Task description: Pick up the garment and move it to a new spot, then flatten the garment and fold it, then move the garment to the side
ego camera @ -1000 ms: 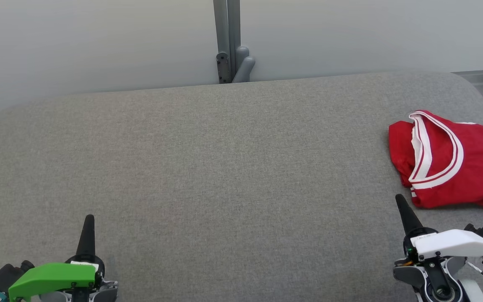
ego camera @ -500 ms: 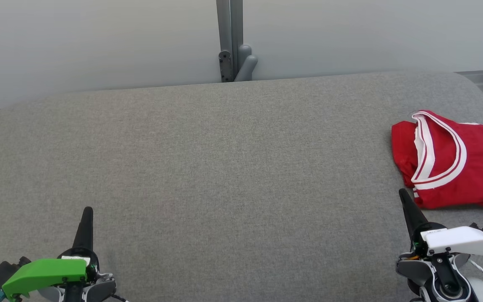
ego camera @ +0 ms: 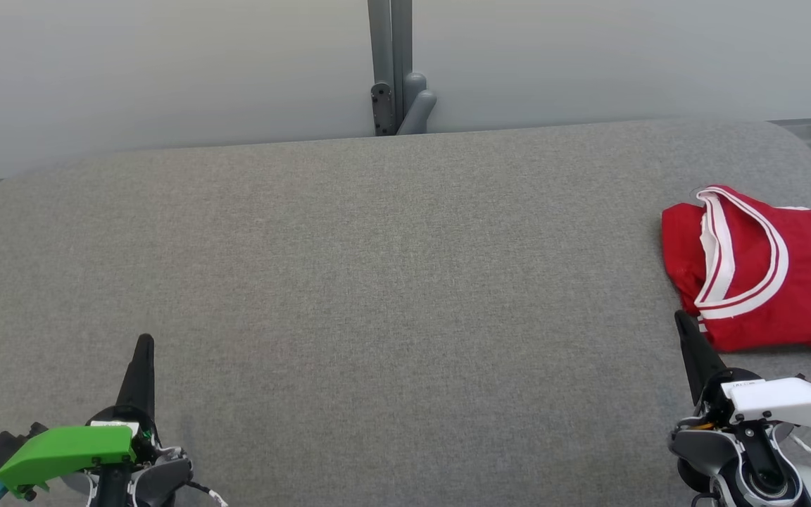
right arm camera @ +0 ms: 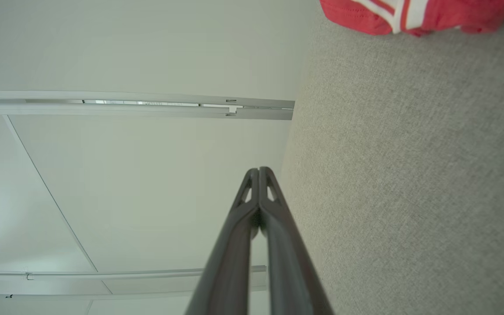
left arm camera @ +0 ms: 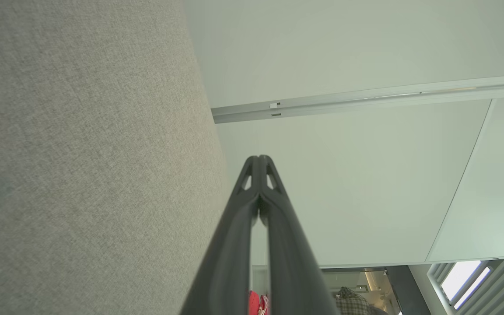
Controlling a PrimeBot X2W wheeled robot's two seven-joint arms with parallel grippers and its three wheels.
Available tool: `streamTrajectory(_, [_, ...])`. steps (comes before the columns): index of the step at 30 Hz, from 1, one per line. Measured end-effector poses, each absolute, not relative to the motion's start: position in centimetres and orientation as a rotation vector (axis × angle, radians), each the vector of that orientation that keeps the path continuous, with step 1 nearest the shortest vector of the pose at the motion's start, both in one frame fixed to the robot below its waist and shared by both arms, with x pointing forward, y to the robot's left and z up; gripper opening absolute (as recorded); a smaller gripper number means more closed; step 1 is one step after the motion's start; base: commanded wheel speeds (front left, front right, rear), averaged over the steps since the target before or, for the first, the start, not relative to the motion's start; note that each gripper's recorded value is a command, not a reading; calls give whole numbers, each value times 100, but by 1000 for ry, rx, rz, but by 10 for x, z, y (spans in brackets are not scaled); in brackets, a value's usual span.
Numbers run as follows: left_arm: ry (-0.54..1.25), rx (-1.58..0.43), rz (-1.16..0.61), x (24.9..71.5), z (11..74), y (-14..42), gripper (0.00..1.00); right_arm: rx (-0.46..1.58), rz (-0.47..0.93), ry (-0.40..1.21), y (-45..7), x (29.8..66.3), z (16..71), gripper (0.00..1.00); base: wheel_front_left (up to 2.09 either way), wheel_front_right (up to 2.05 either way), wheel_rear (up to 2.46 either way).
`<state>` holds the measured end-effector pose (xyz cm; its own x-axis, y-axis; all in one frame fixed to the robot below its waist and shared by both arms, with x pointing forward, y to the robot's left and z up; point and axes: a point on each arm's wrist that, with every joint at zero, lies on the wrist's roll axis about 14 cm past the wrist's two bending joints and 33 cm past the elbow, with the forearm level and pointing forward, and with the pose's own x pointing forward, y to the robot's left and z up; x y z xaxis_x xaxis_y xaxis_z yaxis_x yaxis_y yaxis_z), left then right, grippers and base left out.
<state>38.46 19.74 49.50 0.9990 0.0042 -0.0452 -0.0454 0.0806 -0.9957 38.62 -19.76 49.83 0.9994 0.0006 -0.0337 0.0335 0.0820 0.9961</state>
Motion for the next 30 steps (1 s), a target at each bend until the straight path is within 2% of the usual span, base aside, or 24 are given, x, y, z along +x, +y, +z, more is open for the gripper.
streamTrajectory(13, [9,-1577,14,387,503,200,0,1574,-5,14,-198,389,504,0,0,0,0])
streamTrajectory(30, [6,-1578,11,387,504,200,0,1574,-4,13,-198,389,504,0,0,0,0])
